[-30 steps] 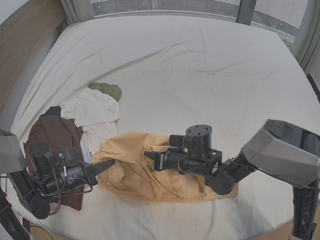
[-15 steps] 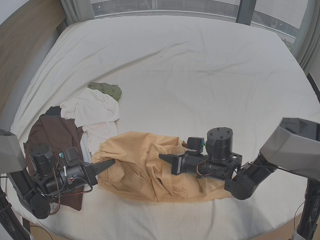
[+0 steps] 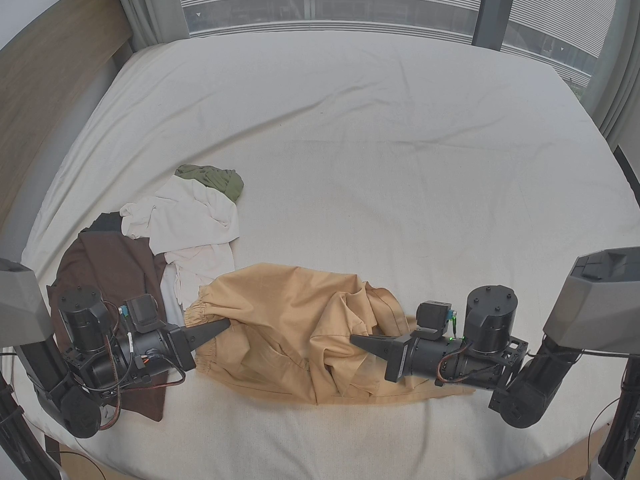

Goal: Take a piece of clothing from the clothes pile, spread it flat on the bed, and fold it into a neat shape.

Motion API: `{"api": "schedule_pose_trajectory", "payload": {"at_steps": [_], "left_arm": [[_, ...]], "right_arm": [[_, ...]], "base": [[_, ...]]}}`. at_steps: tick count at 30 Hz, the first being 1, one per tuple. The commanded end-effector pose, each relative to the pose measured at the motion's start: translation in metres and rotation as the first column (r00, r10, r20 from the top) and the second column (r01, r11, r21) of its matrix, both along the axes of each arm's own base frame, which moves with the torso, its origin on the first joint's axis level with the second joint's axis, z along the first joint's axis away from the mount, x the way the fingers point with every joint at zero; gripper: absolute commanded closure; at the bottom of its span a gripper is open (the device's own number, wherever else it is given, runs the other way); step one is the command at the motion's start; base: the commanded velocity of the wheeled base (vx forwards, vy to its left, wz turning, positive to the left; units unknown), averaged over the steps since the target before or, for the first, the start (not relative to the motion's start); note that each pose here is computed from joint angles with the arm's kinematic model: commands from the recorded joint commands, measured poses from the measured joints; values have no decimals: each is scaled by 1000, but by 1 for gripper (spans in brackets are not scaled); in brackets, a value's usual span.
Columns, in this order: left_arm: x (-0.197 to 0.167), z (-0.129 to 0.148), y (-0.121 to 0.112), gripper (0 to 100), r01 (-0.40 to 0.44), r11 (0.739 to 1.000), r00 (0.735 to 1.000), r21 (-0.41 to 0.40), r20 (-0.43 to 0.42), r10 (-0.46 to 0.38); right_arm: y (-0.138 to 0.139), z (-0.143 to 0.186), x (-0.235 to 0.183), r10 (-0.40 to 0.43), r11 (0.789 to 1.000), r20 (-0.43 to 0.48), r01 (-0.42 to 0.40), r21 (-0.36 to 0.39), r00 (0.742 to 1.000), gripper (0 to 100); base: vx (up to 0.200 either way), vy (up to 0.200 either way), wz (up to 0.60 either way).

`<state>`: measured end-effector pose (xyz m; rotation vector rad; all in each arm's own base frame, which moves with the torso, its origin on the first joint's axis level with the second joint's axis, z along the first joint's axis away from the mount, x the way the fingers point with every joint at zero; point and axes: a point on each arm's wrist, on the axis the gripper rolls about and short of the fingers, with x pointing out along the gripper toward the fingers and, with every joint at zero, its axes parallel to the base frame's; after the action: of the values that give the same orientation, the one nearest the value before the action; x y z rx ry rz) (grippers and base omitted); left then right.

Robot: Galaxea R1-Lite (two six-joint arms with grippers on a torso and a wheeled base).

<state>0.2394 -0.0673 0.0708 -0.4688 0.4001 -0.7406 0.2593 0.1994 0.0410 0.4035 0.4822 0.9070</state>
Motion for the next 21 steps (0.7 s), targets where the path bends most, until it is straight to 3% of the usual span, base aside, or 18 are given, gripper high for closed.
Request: {"api": "schedule_pose_trajectory", "payload": {"at_steps": [1,8,17,18,21], "left_arm": [[0,0,0,100,0,1000,1000,0,2,0],[0,0,0,100,0,1000,1000,0,2,0],[0,1,0,100,0,1000,1000,-1,5,0],[0,1,0,100,0,1000,1000,-1,5,0],[0,1,0,100,0,1000,1000,-1,6,0]], "right_arm": [[7,-34,1,21,1000,-65,-22,-15,998,100],[27,-40,5,77,997,-71,-75,26,994,100],[28,-32,6,104,993,-49,-101,57,993,100],[28,-30,6,104,993,-45,-101,60,994,0],[29,-27,7,103,993,-34,-101,67,994,0]], "base": [[0,0,0],[0,0,0],[0,0,0],[0,0,0],[0,0,0]]}}
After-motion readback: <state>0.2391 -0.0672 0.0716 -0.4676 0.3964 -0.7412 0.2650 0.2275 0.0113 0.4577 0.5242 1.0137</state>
